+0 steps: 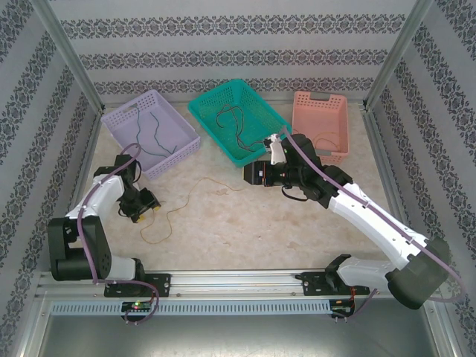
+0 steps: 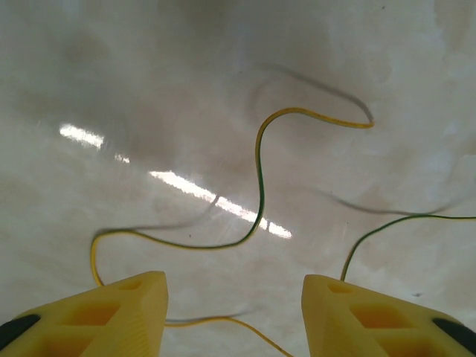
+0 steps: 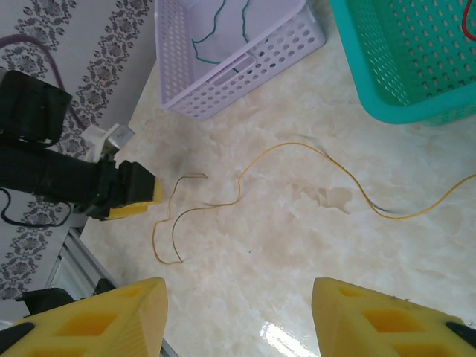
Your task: Untangle the cables
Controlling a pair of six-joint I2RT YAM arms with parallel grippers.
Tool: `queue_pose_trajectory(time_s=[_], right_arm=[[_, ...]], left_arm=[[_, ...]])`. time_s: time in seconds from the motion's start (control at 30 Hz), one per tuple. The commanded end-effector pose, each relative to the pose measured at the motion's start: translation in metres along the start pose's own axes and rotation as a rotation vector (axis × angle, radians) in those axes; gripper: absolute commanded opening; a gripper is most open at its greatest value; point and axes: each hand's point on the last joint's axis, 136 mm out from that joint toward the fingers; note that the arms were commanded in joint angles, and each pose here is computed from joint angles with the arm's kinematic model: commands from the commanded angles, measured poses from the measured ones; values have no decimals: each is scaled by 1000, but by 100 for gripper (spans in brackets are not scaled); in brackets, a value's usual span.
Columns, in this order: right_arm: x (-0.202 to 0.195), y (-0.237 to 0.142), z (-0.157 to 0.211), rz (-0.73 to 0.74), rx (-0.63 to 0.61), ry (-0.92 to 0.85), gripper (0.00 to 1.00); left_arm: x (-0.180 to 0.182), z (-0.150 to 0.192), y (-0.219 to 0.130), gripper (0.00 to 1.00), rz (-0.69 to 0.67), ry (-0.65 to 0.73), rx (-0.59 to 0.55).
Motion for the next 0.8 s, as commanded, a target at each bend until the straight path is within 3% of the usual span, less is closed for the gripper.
queue_pose_trajectory(time_s=[0.0, 0.13, 0.3, 0.5, 0.67, 0.77], right_arm=[[-1, -1, 2, 0, -6, -7, 54], [-21, 2, 10, 86, -6, 49, 54], [-63, 7, 17, 206, -34, 197, 54], [-114, 6, 19, 350, -103, 353, 55], [-159, 0, 13, 465, -176, 472, 55], [-180, 6, 4, 515, -193, 458, 55]], left_arm=[[-7, -15, 8, 51, -4, 99, -52], [-15, -24, 19, 46, -4, 111, -51], [-15, -24, 38, 34, -40, 109, -17], [-25, -24, 28, 0, -15, 107, -74], [-42, -7, -12, 0, 92, 112, -121], [-44, 3, -31, 0, 139, 113, -139]])
Point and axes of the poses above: each hand's point on the last joint's axis, 136 mm out from that joint toward the fingers, its own y axis out along the fingers, its own x axis along the line the jaws close on, z = x × y, and after that the axes turned 5 degrees about -y, right-handed
